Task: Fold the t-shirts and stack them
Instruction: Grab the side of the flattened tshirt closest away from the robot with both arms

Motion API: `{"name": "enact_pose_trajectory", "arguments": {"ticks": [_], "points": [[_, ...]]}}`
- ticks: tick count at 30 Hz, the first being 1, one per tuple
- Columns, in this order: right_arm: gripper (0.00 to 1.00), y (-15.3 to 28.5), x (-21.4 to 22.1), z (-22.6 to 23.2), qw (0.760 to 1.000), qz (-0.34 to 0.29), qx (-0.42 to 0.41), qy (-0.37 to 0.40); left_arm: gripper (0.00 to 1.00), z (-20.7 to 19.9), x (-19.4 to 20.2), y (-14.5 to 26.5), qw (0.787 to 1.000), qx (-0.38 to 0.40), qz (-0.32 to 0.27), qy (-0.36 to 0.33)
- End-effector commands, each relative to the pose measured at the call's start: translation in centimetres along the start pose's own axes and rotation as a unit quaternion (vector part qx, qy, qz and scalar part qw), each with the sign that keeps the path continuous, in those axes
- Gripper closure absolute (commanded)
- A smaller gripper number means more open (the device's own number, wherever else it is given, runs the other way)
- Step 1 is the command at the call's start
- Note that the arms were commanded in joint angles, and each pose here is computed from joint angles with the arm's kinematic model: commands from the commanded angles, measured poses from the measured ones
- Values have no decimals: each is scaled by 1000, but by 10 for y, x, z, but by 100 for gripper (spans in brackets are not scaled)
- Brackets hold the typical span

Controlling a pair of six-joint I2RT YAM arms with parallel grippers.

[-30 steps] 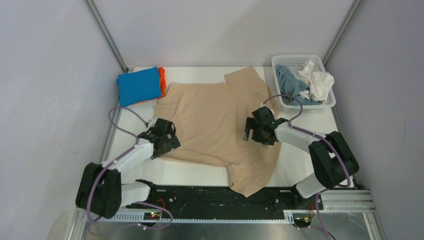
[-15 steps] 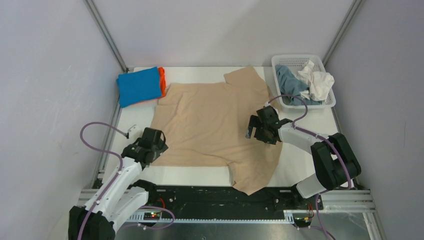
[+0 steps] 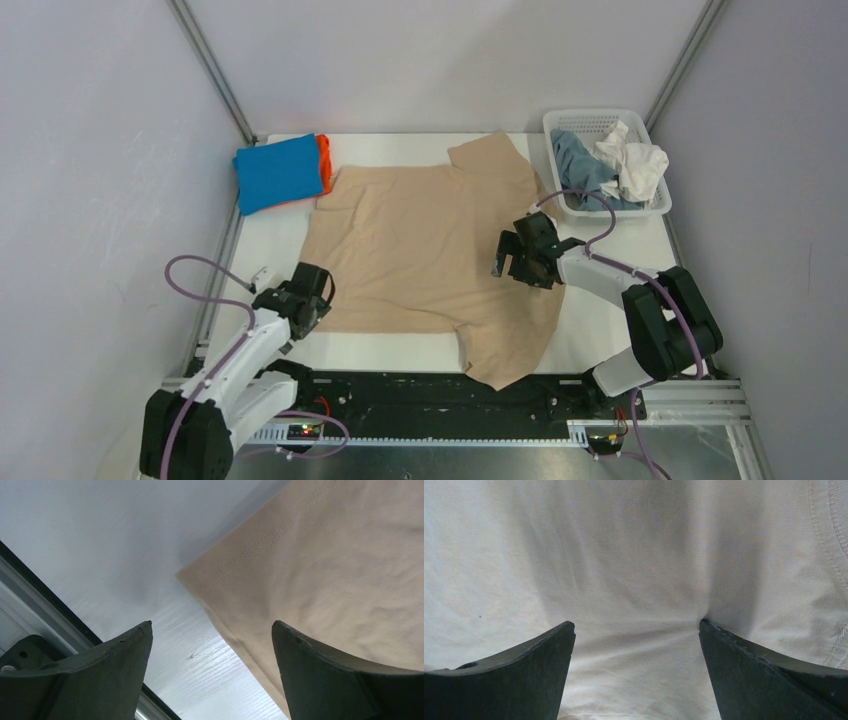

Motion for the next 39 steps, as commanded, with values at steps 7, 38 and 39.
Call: {"name": "enact_pose_trajectory", "arguments": {"ticks": [7,38,39], "points": [[1,-2,12,-22,999,13,40,3,40,-11,8,-16,999,-21,22,20],[5,101,82,-28,987,6,74,141,100,-31,-10,-2,992,105,-37,67],[7,107,100,-24,985,22,66,159,100,-30,-11,-1,990,111,-41,71]]}}
Point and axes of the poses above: each gripper's point midway between its finger pads, its own y axis back along the fingers, its own z axis along the line the jaws close on, x = y × z, the point moved 4 cm from there along y, back along the fingers, and after that the axes turned 4 degrees about -y, right-handed, at the moved point
